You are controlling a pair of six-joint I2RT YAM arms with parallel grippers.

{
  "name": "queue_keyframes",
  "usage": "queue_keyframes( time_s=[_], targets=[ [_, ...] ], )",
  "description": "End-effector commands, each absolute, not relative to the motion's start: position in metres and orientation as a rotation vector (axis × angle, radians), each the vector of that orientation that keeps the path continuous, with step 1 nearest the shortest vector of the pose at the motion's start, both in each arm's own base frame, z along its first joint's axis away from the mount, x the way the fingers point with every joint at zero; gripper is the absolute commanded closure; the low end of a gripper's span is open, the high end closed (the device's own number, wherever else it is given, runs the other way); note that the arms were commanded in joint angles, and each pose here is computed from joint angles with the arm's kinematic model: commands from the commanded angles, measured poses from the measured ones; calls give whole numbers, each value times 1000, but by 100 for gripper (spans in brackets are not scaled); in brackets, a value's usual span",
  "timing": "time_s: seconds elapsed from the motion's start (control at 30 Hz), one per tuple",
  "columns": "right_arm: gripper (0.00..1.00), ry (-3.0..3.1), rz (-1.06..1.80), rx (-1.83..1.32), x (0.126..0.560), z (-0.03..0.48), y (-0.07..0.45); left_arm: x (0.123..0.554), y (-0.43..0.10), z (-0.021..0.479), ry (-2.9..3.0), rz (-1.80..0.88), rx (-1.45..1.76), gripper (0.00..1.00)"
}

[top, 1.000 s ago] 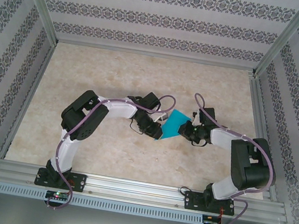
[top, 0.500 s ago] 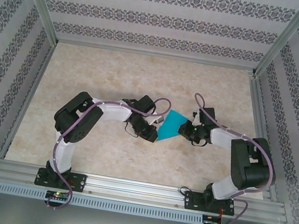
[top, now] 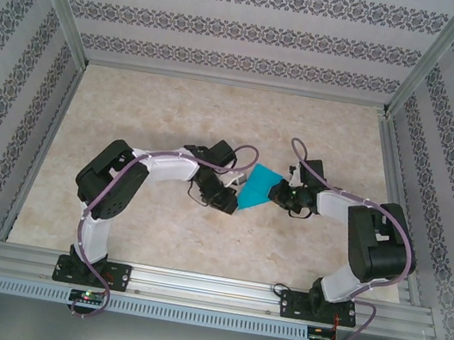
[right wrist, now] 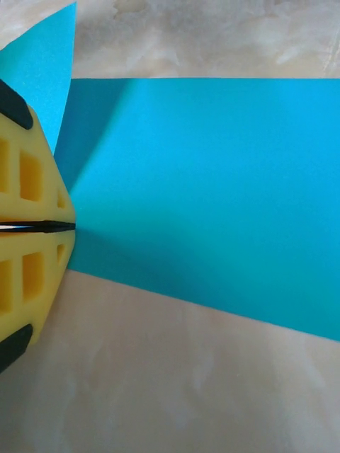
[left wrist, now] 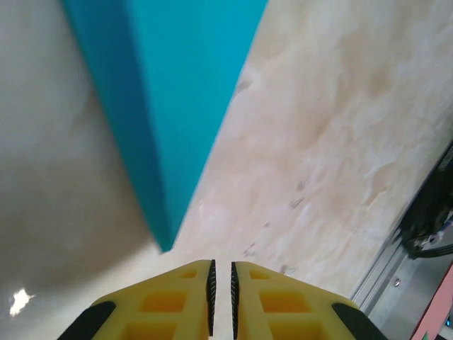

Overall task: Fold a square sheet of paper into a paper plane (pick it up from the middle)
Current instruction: Third fold the triangle at the center of the table.

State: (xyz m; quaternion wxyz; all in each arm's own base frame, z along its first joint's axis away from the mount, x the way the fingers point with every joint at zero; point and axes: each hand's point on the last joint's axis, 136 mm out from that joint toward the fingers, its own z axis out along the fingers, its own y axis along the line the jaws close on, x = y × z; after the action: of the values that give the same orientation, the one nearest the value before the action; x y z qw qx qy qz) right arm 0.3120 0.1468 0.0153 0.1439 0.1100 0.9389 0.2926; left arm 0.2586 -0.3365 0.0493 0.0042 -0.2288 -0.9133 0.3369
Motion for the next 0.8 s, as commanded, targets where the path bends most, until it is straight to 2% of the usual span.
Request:
queue_keyframes(
  time_s=[0.0,0.47,0.77],
  targets=[
    [89,2741,822,280,309,9,150,275,-341,82,-2920,1084,-731,82],
    [86,2673,914,219,314,38,160,314,-359,42,-2968,990,-729,82],
    [71,2620,904,265,308,57,150,312,-350,16,-2964,905,-723,82]
  ],
)
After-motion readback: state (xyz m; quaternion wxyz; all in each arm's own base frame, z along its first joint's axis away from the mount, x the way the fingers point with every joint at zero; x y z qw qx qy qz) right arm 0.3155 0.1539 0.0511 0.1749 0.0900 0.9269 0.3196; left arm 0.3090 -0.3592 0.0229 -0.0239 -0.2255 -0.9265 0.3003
